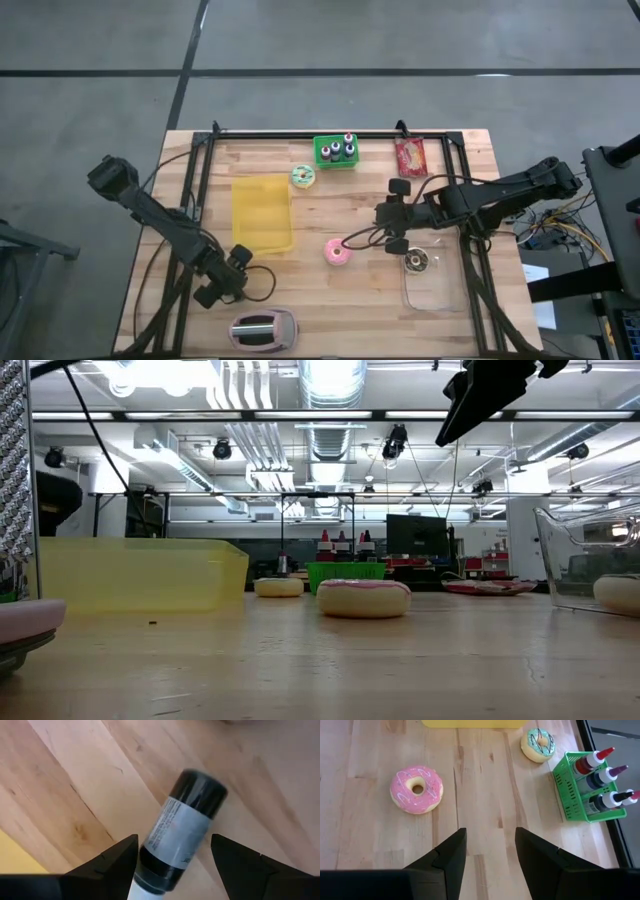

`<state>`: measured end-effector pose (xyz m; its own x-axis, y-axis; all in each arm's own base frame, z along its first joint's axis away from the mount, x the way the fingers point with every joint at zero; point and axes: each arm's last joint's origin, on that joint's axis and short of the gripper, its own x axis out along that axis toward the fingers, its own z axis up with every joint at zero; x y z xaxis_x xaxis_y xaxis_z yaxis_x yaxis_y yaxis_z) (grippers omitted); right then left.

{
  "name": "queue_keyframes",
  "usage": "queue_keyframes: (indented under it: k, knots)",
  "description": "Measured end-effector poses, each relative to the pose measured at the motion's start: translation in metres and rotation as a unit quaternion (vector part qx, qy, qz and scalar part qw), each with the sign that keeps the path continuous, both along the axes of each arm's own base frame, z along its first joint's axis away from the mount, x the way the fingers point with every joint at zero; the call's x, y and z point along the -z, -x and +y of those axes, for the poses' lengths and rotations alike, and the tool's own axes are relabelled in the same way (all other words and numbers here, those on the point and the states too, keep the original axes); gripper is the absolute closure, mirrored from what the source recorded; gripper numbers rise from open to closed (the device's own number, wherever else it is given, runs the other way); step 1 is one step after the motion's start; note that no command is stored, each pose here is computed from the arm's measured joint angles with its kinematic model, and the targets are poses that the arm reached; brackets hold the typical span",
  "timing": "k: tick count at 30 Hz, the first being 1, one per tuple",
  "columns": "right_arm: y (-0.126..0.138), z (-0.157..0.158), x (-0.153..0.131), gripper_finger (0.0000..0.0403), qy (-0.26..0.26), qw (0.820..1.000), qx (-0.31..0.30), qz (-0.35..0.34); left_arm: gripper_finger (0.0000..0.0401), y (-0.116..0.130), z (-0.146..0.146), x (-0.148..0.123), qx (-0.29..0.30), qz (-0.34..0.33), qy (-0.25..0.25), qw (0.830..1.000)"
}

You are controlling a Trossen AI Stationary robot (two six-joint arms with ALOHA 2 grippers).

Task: Pick & Place Food Item
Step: Put the black food coloring bottle into the green bin

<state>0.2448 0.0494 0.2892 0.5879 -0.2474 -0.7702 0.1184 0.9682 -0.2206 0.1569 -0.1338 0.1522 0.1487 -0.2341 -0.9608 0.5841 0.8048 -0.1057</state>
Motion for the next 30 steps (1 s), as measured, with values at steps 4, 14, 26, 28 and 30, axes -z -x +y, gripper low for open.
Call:
queue_keyframes:
  k: [4,14,26,28,30]
  knots:
    - [0.000,0.000,0.000,0.0241,-0.001,1.000,0.001,0.000,0.0144,-0.001,-0.004,0.013,0.019,0.023,-0.021,0.999]
    - [0.001,0.000,0.000,0.0241,-0.001,1.000,0.003,0.003,0.0176,-0.004,-0.007,0.018,0.017,0.028,-0.042,0.999]
    - [0.001,0.000,0.000,0.0241,-0.001,1.000,0.003,0.003,0.0306,-0.003,-0.008,0.015,0.012,0.022,-0.030,0.999]
    - [0.001,0.000,0.000,0.0241,-0.001,1.000,0.003,0.003,0.0306,-0.003,-0.008,0.015,0.011,0.025,-0.032,0.999]
    - [0.001,0.000,0.000,0.0241,-0.001,1.000,0.003,0.003,0.0307,-0.002,-0.007,0.015,0.002,0.031,-0.035,0.999]
